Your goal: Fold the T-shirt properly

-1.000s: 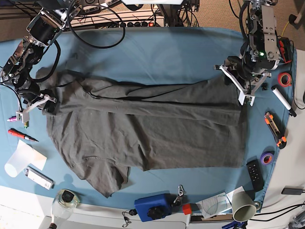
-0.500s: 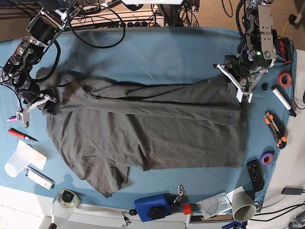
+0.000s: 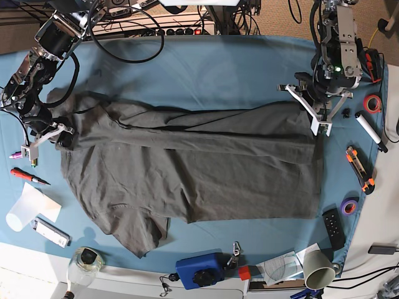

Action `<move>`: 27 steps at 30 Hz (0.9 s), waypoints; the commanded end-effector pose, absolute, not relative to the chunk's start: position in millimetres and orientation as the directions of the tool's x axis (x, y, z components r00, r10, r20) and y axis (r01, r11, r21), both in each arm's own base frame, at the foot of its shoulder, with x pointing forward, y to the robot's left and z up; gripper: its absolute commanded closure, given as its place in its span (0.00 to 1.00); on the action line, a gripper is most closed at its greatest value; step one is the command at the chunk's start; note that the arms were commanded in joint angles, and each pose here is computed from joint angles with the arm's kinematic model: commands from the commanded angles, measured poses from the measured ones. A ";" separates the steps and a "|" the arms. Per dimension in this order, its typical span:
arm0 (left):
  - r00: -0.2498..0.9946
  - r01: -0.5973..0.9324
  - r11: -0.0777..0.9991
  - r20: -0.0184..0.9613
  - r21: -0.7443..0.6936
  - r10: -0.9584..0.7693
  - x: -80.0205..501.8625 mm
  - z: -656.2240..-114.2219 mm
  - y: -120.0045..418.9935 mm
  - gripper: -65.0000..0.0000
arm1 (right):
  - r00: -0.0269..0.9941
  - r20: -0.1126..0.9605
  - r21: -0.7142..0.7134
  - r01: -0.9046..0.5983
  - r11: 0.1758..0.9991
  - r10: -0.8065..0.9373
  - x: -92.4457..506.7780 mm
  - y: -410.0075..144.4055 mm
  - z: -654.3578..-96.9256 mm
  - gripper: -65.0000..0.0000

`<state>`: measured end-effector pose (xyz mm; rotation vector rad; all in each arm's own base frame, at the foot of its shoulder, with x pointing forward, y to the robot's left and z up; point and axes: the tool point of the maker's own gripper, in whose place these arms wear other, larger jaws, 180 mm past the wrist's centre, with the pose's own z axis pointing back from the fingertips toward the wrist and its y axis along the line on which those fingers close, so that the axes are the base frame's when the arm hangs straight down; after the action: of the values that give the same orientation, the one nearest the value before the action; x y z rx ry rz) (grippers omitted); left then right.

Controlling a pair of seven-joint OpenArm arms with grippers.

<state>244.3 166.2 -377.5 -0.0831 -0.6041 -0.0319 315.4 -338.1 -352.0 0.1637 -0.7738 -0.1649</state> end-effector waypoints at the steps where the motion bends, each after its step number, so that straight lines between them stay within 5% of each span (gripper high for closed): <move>1: 0.778 0.067 0.997 0.628 -0.049 -0.021 256.0 -360.8 168.9 1.00 | 0.663 0.724 0.185 0.078 0.980 -0.190 325.1 -346.1 -333.3 0.67; 14: 0.585 0.135 0.991 0.806 0.008 -0.086 299.7 -312.4 170.1 1.00 | 0.663 0.724 0.185 0.078 0.980 -0.190 325.2 -346.2 -333.3 0.67; 27: 0.632 0.165 0.986 0.768 -0.008 -0.100 344.0 -342.5 180.6 1.00 | 0.664 0.723 0.185 0.078 0.980 -0.190 325.1 -346.1 -333.4 0.67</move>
<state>333.5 177.4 -358.3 -0.0912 -0.8184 -0.1482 315.1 -338.3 -352.4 0.1613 -0.7717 -0.1646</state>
